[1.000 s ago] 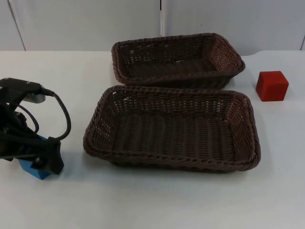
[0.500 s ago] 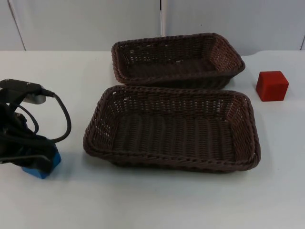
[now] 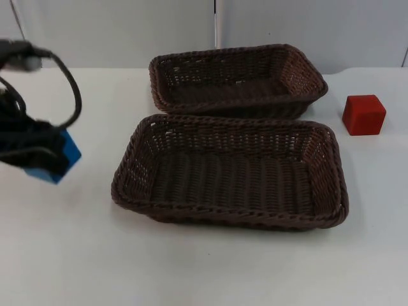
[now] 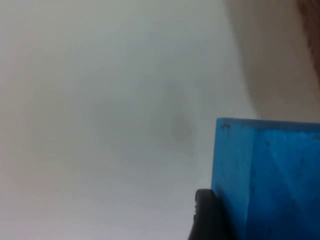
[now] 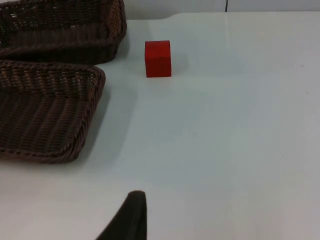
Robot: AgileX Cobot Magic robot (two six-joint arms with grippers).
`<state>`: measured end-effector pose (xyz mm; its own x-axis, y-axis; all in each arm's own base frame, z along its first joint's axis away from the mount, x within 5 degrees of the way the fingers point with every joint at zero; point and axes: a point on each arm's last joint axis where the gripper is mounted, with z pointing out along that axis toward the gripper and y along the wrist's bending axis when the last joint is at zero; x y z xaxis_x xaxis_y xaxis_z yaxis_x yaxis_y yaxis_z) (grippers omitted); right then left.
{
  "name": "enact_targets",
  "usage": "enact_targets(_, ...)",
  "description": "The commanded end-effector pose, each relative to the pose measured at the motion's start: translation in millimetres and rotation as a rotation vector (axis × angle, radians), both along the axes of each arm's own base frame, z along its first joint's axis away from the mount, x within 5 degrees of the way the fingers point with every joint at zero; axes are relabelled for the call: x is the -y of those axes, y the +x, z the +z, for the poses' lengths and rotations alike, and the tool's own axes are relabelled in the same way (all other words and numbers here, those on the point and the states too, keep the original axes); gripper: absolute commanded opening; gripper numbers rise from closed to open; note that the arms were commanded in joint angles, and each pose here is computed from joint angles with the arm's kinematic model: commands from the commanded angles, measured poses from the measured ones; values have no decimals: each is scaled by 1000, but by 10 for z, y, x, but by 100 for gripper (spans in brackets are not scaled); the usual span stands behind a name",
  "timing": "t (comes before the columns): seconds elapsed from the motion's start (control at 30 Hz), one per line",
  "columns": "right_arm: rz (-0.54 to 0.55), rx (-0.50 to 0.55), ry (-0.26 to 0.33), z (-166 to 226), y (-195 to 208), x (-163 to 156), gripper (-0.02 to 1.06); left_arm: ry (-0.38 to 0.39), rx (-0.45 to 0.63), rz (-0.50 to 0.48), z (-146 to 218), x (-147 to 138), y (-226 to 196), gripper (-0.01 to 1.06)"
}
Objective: Pick up one cube with the left hand and place it into the upper basket. Pick up one cube with the right hand and place it into the lower basket.
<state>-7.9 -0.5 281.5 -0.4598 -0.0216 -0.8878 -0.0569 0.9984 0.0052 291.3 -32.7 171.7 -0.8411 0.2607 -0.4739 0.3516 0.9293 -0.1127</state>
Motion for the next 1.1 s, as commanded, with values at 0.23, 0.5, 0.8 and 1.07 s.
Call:
enact_targets(0.23,-5,3,1,-13,4,-1,105,-54,159,59,443,1,-66,0)
enact_targets(0.5,-5,3,1,-13,4,-1,105,-86,158,84,451,14,-61,0)
enact_targets(0.8,-5,3,1,-13,4,-1,105,-127,151,110,464,33,-57,0)
enact_targets(1.07,-5,3,1,-13,4,-1,105,-163,177,58,707,83,58,0)
